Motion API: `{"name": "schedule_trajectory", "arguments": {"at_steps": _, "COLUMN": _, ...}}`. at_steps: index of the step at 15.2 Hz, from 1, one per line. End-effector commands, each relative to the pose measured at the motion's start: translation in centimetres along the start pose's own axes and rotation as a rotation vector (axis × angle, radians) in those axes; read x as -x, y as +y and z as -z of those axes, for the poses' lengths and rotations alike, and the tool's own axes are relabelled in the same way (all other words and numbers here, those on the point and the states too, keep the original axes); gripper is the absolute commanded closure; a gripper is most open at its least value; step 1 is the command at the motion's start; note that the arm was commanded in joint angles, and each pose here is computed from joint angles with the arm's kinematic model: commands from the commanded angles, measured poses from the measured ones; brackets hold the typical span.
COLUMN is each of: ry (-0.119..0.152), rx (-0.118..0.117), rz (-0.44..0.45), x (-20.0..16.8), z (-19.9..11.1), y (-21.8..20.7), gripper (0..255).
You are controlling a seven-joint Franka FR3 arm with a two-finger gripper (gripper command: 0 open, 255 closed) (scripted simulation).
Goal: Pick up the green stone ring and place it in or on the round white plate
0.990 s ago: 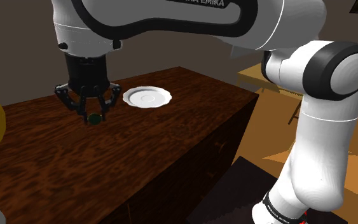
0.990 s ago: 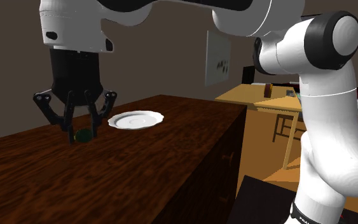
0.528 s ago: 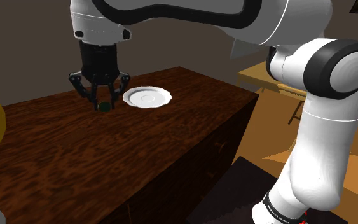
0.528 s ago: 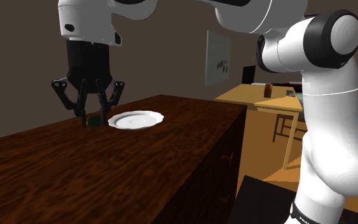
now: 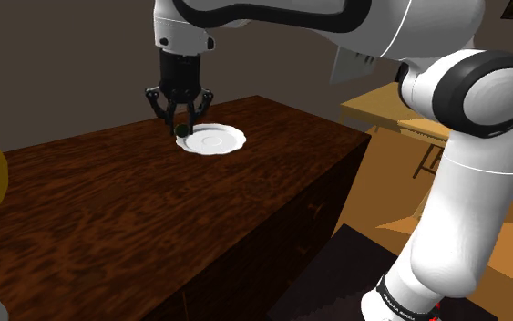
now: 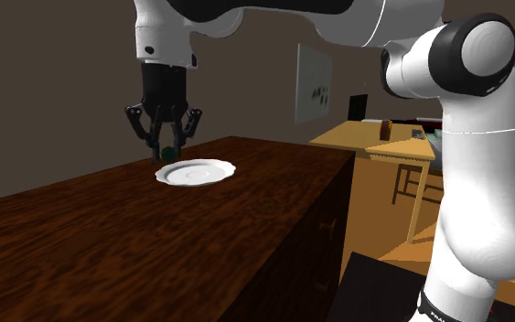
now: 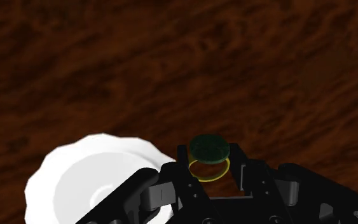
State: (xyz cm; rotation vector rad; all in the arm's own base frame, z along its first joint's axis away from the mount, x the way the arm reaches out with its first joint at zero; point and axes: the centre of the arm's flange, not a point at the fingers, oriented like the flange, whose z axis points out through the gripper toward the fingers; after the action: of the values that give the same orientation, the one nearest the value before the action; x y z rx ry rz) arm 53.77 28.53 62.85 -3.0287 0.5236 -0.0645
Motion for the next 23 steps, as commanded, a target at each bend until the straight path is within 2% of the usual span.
{"name": "schedule_trajectory", "arguments": {"at_steps": 1, "ry": 0.0, "rx": 0.0, "rz": 0.001, "x": -2.0, "z": 0.0, "y": 1.9, "gripper": 255}}
{"name": "schedule_trajectory", "arguments": {"at_steps": 10, "ry": 0.0, "rx": 0.0, "rz": 0.001, "x": -10.3, "z": 0.4, "y": 10.3, "gripper": 255}}
{"name": "schedule_trajectory", "arguments": {"at_steps": 23, "ry": 0.0, "rx": 0.0, "rz": 0.001, "x": -10.1, "z": -6.4, "y": 10.8, "gripper": 255}}
